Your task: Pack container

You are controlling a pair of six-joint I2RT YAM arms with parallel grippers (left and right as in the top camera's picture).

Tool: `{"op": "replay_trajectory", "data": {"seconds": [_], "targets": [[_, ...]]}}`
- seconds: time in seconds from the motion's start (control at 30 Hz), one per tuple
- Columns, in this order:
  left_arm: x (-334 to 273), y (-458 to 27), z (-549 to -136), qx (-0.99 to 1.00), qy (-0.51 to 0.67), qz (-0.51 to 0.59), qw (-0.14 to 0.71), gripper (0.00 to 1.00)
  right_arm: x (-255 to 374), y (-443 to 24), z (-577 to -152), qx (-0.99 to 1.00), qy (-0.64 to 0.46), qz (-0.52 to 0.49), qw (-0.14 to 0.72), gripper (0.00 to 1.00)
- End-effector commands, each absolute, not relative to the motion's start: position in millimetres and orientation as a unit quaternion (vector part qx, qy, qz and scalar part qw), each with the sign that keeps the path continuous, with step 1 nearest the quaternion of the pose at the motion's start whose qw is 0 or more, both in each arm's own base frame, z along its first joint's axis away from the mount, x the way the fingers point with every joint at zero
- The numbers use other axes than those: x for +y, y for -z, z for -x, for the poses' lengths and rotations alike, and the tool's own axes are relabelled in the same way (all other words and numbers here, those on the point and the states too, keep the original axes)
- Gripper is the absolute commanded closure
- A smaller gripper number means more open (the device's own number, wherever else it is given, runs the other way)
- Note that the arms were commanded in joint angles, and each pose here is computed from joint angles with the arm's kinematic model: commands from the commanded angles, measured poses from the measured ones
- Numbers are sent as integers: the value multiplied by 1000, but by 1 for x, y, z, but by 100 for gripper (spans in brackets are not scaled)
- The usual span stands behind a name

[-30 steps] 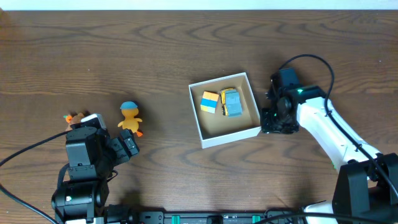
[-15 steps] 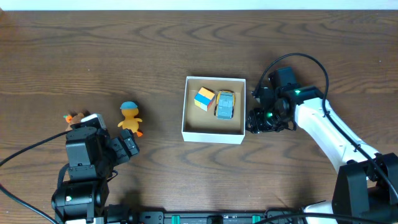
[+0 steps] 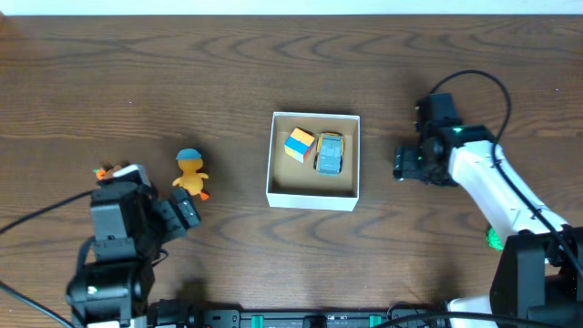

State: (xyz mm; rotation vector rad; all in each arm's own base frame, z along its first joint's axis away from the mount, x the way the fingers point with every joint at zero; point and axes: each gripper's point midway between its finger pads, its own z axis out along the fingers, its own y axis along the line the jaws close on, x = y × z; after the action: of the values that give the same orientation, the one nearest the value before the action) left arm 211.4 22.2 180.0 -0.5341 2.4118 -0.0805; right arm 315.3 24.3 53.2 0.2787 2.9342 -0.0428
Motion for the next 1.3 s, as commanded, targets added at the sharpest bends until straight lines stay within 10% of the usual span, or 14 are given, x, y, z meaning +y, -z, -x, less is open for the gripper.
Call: {"op": "replay_trajectory", "data": {"seconds": [0.0,0.93,1.27], "targets": [[60,-211,-217,906,-51,265,327,2,8,-55,-319,986,-5,-132,97,19],[142,-32,-264,900,-29,434,4,0,0,-54,-311,988,-18,-129,79,16],[135,-29,-263,901,-12,434,-7,49,0,-53,-310,988,-17,-129,77,16]]}}
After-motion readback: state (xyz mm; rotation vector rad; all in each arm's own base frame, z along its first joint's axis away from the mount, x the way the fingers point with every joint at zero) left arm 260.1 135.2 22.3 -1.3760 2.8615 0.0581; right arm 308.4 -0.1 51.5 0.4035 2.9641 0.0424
